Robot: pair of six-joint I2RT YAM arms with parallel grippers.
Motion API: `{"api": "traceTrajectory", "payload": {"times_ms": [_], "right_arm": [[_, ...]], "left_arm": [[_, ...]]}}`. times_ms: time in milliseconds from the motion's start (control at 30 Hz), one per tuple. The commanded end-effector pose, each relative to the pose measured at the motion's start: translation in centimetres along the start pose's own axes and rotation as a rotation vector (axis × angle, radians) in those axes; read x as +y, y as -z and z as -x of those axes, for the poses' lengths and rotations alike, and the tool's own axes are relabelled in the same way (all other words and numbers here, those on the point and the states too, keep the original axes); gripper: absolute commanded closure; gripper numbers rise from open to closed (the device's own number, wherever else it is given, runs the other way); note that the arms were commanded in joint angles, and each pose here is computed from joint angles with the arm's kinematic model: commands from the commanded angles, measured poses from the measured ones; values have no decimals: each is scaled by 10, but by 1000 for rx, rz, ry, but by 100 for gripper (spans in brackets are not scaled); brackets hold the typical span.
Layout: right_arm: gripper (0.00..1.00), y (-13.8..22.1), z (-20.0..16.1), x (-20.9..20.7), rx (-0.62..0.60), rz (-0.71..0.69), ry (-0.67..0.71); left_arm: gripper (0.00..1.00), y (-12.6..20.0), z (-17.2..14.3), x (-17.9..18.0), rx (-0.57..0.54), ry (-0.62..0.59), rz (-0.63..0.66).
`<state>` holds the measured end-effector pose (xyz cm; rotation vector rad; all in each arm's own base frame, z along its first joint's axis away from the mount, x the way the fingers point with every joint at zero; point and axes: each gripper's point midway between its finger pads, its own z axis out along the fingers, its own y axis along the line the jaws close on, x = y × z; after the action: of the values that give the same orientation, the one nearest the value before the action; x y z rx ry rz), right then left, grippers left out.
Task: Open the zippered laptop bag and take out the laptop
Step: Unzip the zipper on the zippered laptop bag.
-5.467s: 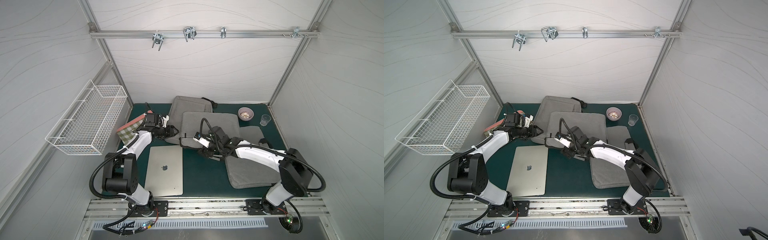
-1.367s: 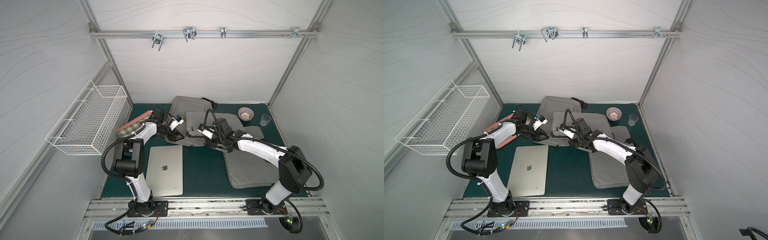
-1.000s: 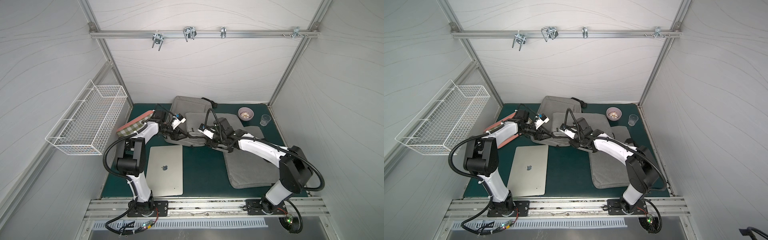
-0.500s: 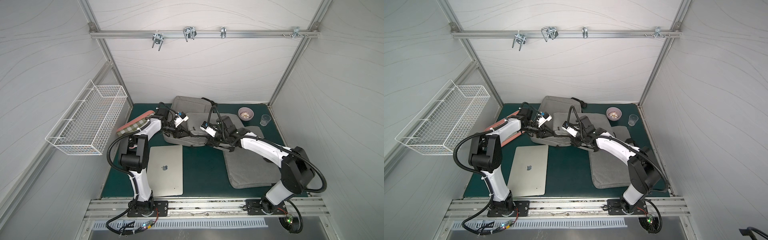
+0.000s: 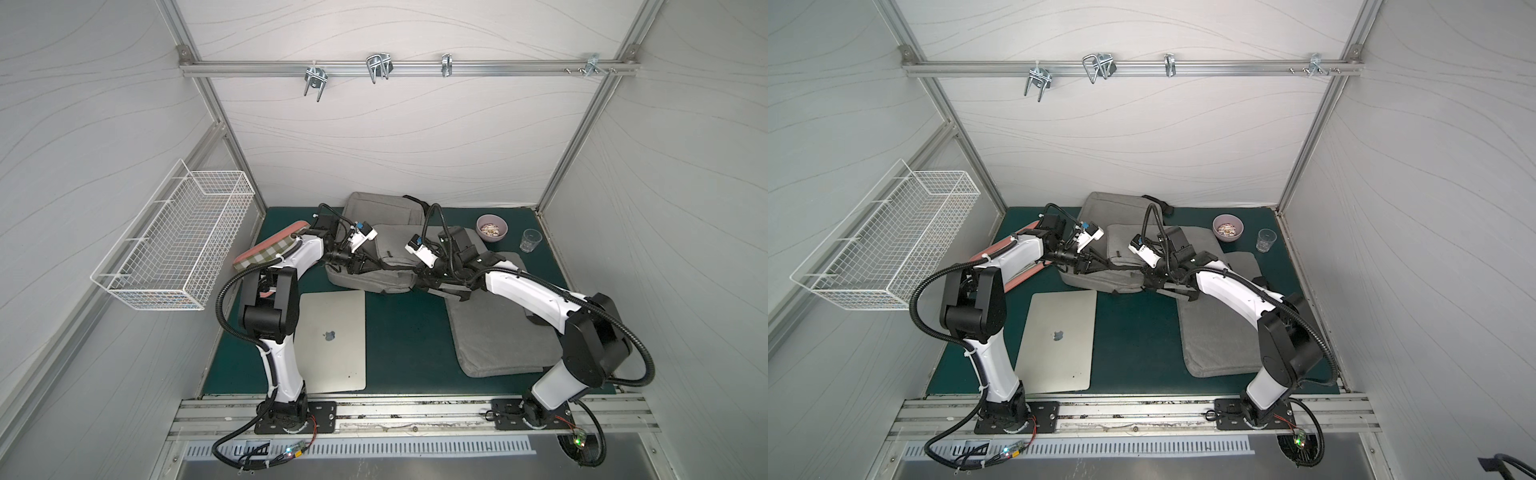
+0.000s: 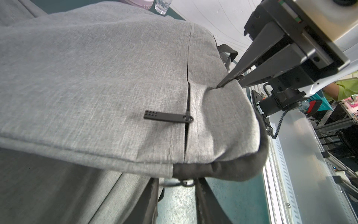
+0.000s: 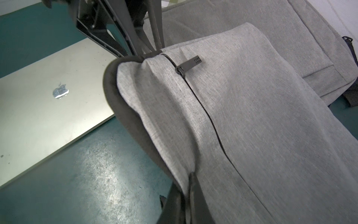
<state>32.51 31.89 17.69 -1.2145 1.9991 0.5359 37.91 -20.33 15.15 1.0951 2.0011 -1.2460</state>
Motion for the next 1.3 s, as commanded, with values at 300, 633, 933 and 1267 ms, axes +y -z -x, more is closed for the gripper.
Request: {"api": "traceTrajectory", "payload": {"times_ms": [300, 633, 933, 1267], "right_arm": [[100, 32, 57, -1, -179, 16, -5], [100, 29, 51, -3, -164, 14, -14], [100, -6, 10, 4, -14, -16, 52], [100, -50, -12, 12, 95, -22, 54]], "left_arm": [[91, 2, 11, -3, -49, -29, -25], [100, 10, 1, 4, -2, -16, 42], [100, 20, -8, -8, 70, 38, 81], [100, 26, -20, -27, 133, 91, 134]]}}
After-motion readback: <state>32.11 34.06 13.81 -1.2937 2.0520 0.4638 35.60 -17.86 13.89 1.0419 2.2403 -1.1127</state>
